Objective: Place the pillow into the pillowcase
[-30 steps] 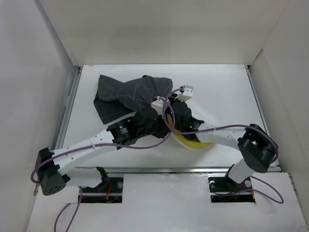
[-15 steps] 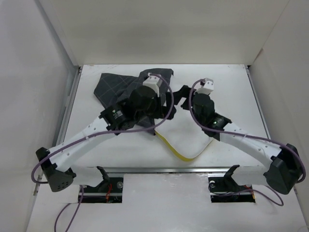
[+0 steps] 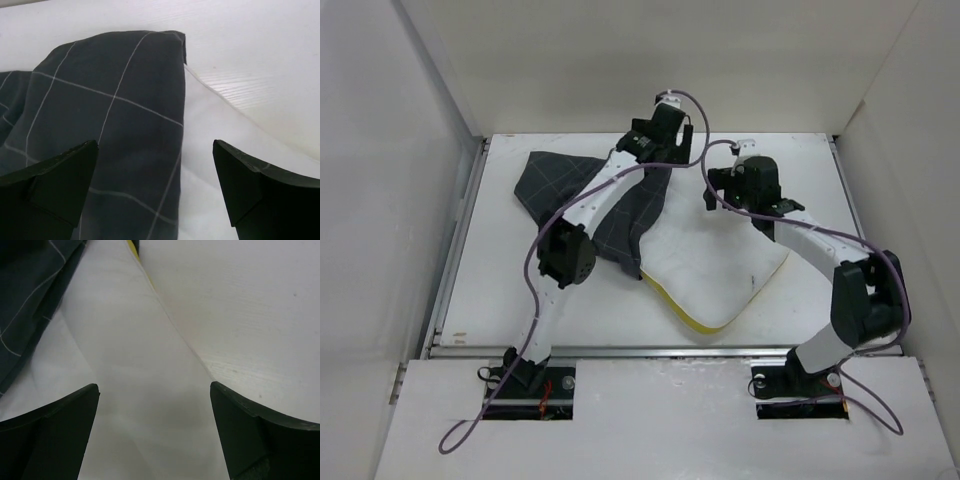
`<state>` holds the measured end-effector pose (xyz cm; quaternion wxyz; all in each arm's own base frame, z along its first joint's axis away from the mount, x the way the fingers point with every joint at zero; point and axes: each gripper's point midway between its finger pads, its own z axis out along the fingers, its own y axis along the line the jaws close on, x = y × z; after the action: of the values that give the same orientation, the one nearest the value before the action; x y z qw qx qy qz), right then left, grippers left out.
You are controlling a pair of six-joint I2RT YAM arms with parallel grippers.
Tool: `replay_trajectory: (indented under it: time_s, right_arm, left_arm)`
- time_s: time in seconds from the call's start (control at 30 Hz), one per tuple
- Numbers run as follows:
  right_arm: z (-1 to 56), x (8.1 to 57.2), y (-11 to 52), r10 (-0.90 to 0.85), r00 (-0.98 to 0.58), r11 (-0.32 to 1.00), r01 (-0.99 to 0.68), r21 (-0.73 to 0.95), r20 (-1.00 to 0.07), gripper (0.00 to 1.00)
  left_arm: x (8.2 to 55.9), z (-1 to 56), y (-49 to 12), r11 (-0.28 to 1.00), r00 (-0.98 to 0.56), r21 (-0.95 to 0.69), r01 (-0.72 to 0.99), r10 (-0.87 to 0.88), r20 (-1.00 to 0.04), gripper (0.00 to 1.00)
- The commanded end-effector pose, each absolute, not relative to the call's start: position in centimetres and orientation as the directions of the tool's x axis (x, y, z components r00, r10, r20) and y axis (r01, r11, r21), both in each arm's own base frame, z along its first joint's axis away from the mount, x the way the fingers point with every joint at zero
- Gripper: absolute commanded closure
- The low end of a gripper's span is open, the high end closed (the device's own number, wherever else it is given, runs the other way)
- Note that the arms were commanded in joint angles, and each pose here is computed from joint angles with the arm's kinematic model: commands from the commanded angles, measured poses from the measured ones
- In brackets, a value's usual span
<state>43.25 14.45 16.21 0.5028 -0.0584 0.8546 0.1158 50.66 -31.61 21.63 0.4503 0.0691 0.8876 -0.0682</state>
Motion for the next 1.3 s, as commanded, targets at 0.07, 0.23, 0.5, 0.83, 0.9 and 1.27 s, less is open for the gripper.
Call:
replay_trajectory:
  time_s: [0.07,0.23,0.5,0.83,0.9,1.27]
  right_arm:
    - [17.9,47.5,16.6,-0.115,-0.379,0.913,-0.405,0.053,-0.918,0.03]
    - [16.2,49.7,17.9,-0.109,-0.405,0.900,-0.427,0.082,-0.908,0.00]
    - [12.4,49.9,22.0,-0.121,-0.478,0.787,-0.580,0.209,-0.870,0.11]
    - [13.3,47.6,23.8,-0.075,-0.447,0.691,-0.668,0.277,-0.891,1.00]
    - [16.4,46.8,23.9,-0.010,-0.364,0.675,-0.690,0.263,-0.931,1.00]
    - [30.4,38.2,22.7,0.244,0.053,0.587,-0.803,0.104,-0.968,1.00]
  left_arm:
    - [52.1,20.0,-31.0,0.970,-0.545,0.120,0.210,0.219,-0.809,0.00]
    - [54.5,19.4,-31.0,0.982,-0.489,0.141,0.126,0.185,-0.852,0.03]
    - [55.7,17.7,-31.5,0.979,-0.473,0.161,0.123,0.201,-0.858,0.90]
    - [53.7,20.4,-35.7,0.944,-0.447,0.016,0.331,0.171,-0.878,1.00]
    - [52.0,25.0,-36.7,0.905,-0.401,-0.054,0.421,0.132,-0.907,1.00]
    - [36.2,36.8,-41.8,0.679,-0.253,-0.071,0.731,0.173,-0.952,1.00]
